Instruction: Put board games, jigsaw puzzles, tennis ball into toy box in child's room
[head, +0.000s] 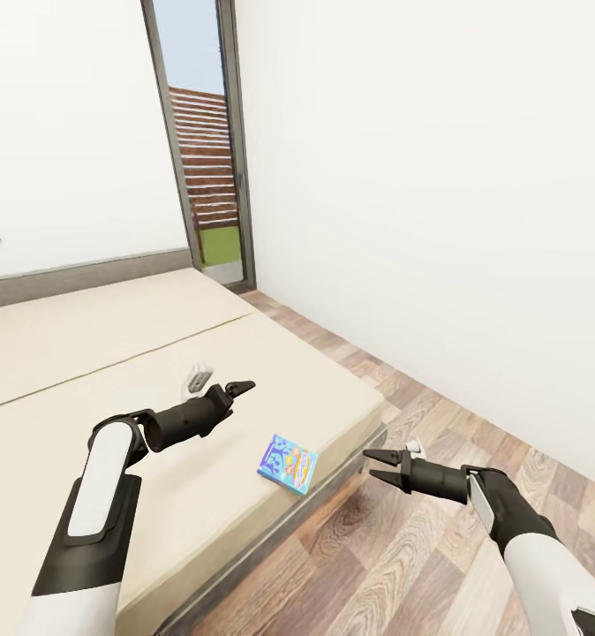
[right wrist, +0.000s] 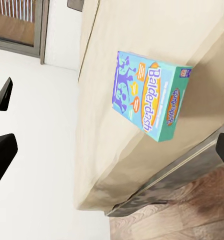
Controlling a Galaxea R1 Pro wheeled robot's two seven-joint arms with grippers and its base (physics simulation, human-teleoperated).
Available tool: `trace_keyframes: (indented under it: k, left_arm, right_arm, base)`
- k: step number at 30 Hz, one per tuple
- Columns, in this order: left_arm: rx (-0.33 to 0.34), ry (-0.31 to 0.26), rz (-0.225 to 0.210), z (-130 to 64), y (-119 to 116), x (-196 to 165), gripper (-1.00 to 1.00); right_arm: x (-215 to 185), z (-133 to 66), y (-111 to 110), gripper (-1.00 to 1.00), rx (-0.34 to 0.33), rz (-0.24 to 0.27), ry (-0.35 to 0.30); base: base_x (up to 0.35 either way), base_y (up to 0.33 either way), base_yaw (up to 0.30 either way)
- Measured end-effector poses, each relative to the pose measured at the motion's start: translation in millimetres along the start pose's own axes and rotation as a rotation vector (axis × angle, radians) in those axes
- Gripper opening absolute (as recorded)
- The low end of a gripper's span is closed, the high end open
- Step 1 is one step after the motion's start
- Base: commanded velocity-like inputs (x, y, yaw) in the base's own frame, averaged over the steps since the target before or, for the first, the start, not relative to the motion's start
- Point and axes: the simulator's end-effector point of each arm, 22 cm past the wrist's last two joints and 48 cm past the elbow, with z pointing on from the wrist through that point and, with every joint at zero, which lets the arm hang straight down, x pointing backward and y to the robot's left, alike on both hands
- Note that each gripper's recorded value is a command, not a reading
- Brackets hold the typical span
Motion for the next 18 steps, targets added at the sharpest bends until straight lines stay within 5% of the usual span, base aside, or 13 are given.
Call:
trace_keyframes:
  k: [18]
  left_arm:
    - [-0.001, -0.001, -0.001, 6.9, 32, 23, 1.0]
  right_arm:
    - [20, 7.9, -34, 1.0, -0.006, 0.002, 0.002]
  base:
    - [0.0, 0.0, 0.0]
